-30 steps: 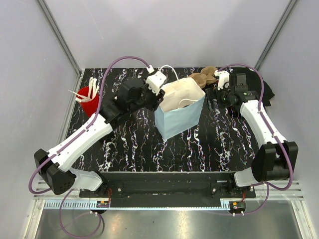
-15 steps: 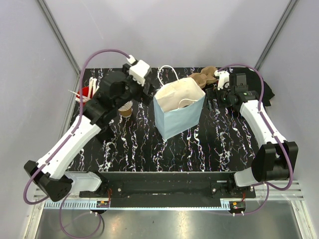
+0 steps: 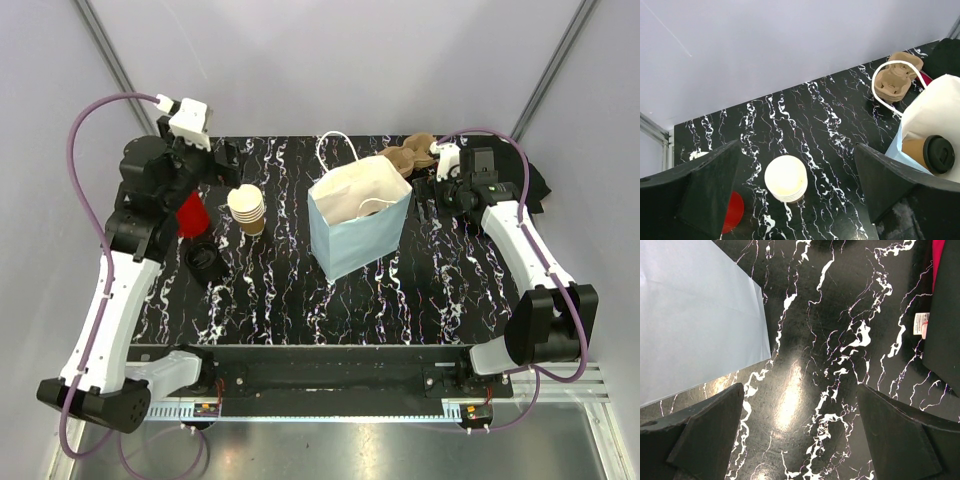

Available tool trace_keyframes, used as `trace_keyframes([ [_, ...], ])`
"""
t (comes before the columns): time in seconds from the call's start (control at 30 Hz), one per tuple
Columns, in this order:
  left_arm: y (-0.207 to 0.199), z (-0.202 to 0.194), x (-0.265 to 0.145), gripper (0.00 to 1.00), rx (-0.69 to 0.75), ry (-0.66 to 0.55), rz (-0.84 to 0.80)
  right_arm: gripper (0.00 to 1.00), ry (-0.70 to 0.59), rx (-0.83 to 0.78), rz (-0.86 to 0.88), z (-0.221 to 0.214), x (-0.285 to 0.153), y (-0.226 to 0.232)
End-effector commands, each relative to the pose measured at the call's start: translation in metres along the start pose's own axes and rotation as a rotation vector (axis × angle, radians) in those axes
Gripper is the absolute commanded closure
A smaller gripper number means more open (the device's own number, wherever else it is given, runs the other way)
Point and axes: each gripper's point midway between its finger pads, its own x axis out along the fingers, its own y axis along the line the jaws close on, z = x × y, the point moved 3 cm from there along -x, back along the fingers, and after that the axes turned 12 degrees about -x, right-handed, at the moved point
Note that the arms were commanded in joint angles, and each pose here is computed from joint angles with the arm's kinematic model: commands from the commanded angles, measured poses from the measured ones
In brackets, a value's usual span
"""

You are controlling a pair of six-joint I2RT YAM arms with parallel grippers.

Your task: Pack the takeout coffee

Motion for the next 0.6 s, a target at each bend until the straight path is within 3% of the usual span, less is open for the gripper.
trace_keyframes([
  [0.0,-0.007,-0.011,-0.004,0.01,-0.026,0.016,-0.091,0.0,-0.041,-0.005,-0.038,0.017,-0.01,-0.008],
  [0.33,-0.003,-0.048,0.007,0.01,-0.038,0.087,-0.121,0.0,-0.089,-0.064,-0.015,0.035,0.001,-0.015],
  [0.57,0.012,-0.051,0.003,0.01,-0.04,0.085,-0.096,0.0,-0.092,-0.018,0.166,0.03,0.035,0.006],
])
